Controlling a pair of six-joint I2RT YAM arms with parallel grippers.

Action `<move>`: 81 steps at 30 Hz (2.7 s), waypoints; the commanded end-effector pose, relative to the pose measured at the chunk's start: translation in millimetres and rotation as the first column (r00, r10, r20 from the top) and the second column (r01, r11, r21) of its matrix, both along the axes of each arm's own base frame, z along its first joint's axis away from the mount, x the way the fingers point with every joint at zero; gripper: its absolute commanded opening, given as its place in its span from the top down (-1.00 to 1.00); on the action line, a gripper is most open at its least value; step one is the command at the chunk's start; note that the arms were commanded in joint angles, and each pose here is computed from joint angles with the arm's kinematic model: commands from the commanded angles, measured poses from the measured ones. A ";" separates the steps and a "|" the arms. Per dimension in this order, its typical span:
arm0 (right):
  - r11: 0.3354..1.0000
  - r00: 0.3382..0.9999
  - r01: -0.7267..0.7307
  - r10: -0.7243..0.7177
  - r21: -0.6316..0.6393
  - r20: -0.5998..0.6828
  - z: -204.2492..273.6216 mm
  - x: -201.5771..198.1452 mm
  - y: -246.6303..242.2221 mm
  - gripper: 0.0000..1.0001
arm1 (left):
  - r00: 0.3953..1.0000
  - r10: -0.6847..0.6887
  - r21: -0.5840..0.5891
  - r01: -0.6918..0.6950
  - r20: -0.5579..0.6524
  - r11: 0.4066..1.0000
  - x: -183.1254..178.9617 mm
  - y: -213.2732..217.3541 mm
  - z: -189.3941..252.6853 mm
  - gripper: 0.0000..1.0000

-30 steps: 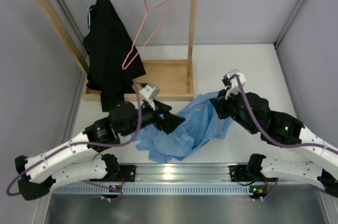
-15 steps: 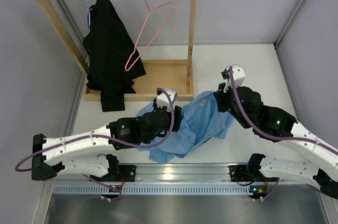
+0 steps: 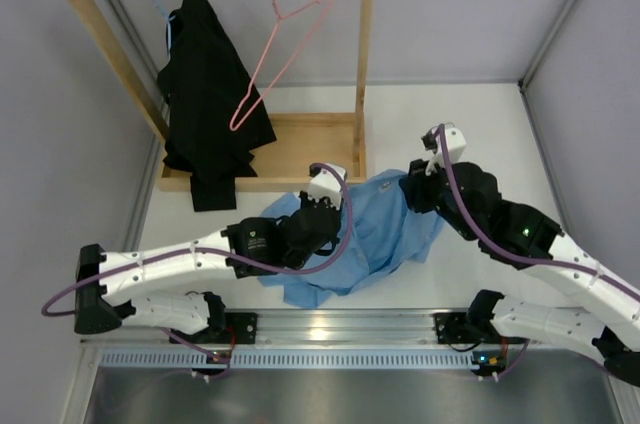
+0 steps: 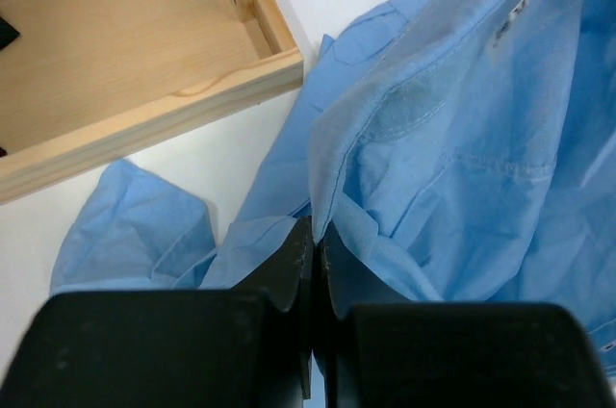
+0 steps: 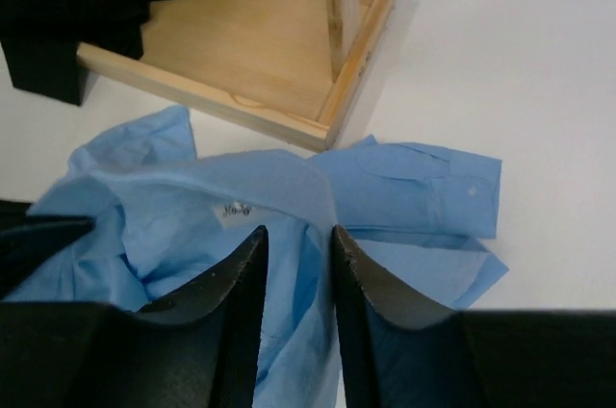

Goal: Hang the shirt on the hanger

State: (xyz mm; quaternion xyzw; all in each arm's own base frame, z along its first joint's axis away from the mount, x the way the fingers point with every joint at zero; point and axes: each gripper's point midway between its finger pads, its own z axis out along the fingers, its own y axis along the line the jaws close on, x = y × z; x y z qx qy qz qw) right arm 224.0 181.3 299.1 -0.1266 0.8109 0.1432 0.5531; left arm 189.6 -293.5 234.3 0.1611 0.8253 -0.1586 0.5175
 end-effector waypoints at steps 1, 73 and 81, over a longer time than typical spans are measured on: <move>0.993 0.996 -0.084 0.084 0.085 0.002 2.3 -9.0 10.9 0.35 | 0.996 0.062 -0.089 -0.055 0.070 0.995 9.9 2.6 46.0 1.00; 0.983 0.995 -0.063 0.076 0.170 -0.068 -4.9 -9.8 -28.9 -0.36 | 0.997 0.051 -0.310 -0.064 -0.051 0.949 60.1 -67.0 17.0 1.00; 0.938 0.968 -0.251 0.240 0.237 0.076 61.3 -31.6 -11.9 -0.41 | 0.976 -0.217 -0.473 0.180 -0.025 0.862 12.9 -74.7 34.7 1.00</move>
